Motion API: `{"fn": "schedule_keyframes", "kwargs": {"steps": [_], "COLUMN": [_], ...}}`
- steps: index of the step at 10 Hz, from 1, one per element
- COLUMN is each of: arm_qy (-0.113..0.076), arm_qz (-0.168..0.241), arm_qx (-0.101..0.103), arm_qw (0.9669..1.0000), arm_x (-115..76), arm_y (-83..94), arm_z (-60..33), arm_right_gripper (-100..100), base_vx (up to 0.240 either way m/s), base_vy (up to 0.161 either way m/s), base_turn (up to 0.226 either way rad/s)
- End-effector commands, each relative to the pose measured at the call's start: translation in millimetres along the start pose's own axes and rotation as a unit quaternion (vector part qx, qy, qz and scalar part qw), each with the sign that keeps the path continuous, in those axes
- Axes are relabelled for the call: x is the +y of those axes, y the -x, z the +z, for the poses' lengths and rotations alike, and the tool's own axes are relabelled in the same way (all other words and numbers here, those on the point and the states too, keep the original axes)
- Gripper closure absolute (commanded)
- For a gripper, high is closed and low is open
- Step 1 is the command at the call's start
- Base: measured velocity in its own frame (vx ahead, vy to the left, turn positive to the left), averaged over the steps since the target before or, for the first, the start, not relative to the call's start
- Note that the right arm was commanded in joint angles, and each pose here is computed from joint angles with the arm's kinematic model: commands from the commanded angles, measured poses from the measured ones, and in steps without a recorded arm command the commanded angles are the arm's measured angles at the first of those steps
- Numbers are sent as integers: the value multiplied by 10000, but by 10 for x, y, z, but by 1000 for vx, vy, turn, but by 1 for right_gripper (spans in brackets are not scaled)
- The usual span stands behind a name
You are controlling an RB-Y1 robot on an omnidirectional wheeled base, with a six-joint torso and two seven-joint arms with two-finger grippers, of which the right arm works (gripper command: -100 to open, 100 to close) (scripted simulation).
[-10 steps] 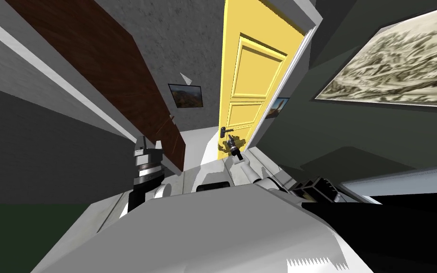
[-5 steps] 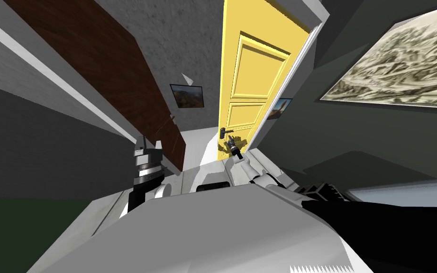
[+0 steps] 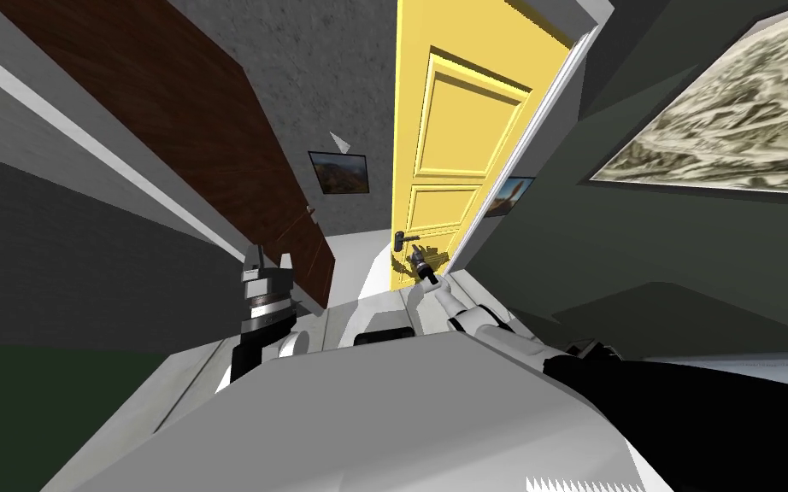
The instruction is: Push the door open
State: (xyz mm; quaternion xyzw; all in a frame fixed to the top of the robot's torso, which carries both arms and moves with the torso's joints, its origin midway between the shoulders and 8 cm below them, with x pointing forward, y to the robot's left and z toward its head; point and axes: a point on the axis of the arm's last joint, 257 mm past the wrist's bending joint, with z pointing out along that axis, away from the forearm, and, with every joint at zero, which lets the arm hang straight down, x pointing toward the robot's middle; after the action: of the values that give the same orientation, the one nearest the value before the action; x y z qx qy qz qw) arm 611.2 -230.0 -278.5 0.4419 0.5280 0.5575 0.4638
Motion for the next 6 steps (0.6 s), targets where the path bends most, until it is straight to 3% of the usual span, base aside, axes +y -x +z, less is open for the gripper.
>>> {"fn": "schedule_keyframes", "kwargs": {"steps": [1, 5, 6], "arm_qy": [-78, -251, -213], "arm_qz": [-3, -16, -16], "arm_qx": [-15, -56, -46], "arm_qw": [10000, 9997, 9998], "arm_x": [-50, -139, -118], "arm_y": [27, 109, 93], "arm_z": [16, 50, 41], "arm_right_gripper": [-100, -100, -100], "base_vx": [24, 21, 13], "base_vy": [-76, -64, -33], "base_turn": [47, 46, 16]}}
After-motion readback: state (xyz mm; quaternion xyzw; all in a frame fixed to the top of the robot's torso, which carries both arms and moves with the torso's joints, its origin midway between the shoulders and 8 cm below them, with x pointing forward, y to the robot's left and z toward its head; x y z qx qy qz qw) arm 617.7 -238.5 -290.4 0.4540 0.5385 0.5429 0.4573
